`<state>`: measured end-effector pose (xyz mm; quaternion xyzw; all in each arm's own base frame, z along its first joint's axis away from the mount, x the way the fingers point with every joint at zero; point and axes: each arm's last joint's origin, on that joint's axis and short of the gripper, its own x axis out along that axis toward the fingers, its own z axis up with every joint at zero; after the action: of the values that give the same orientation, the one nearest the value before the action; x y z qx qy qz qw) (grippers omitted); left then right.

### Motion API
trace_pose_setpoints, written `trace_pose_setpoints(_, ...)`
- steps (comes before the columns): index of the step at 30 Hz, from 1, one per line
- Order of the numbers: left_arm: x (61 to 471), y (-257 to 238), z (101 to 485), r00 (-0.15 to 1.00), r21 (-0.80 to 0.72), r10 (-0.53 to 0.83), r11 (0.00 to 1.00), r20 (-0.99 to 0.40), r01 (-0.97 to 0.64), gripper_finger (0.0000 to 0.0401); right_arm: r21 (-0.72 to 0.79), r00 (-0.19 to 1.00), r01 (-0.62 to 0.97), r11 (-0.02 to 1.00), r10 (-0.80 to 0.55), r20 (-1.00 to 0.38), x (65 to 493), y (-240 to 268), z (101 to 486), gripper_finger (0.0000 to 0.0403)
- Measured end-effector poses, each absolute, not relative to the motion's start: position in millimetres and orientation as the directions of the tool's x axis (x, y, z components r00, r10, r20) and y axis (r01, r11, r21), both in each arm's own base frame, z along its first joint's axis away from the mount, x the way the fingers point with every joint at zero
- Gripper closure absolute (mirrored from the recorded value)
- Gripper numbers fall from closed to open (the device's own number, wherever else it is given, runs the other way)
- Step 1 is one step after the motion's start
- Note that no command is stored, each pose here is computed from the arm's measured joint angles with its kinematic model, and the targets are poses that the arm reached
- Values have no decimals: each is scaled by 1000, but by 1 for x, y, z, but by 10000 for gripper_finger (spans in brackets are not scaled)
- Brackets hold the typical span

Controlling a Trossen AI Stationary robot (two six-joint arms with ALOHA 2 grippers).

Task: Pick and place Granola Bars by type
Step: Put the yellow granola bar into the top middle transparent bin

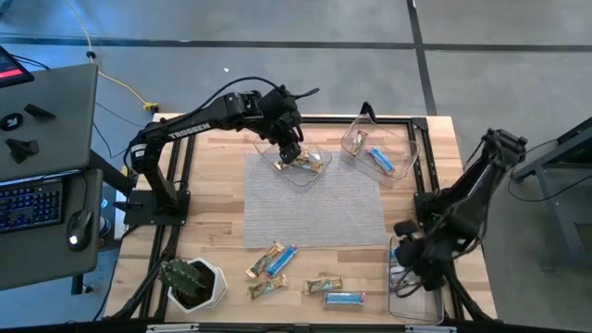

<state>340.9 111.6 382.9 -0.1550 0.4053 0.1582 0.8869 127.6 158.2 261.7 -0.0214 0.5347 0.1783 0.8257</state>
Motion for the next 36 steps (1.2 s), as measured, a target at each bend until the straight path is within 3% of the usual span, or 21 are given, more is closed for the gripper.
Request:
trace_pose_setpoints(3,346,114,388,669,-160,185,894,-720,-418,233,-76,619,-337,938,160,-769,129,148,282,249)
trace_pose_setpoints(5,348,114,389,691,-193,180,884,-700,-426,233,-208,765,-244,947,56,-641,131,141,294,248)
trace_pose_setpoints(9,352,115,394,735,-219,180,885,-653,-411,233,-310,898,20,950,-154,-412,132,132,311,247)
trace_pose_setpoints(13,356,116,399,782,-270,182,872,-596,-408,233,-325,908,138,936,-251,-336,131,127,316,247)
trace_pose_setpoints(25,359,114,401,804,-425,163,780,-572,-460,233,-123,881,195,973,-229,-414,141,142,298,248)
trace_pose_setpoints(27,364,101,391,767,-422,100,786,-633,-451,233,-108,874,187,976,-216,-436,143,145,295,248)
trace_pose_setpoints(32,377,30,350,530,-280,27,825,-848,-491,233,-152,857,153,976,-208,-472,149,153,285,249)
trace_pose_setpoints(36,386,-32,327,436,-244,8,820,-900,-518,233,-150,835,100,984,-165,-525,151,159,279,249)
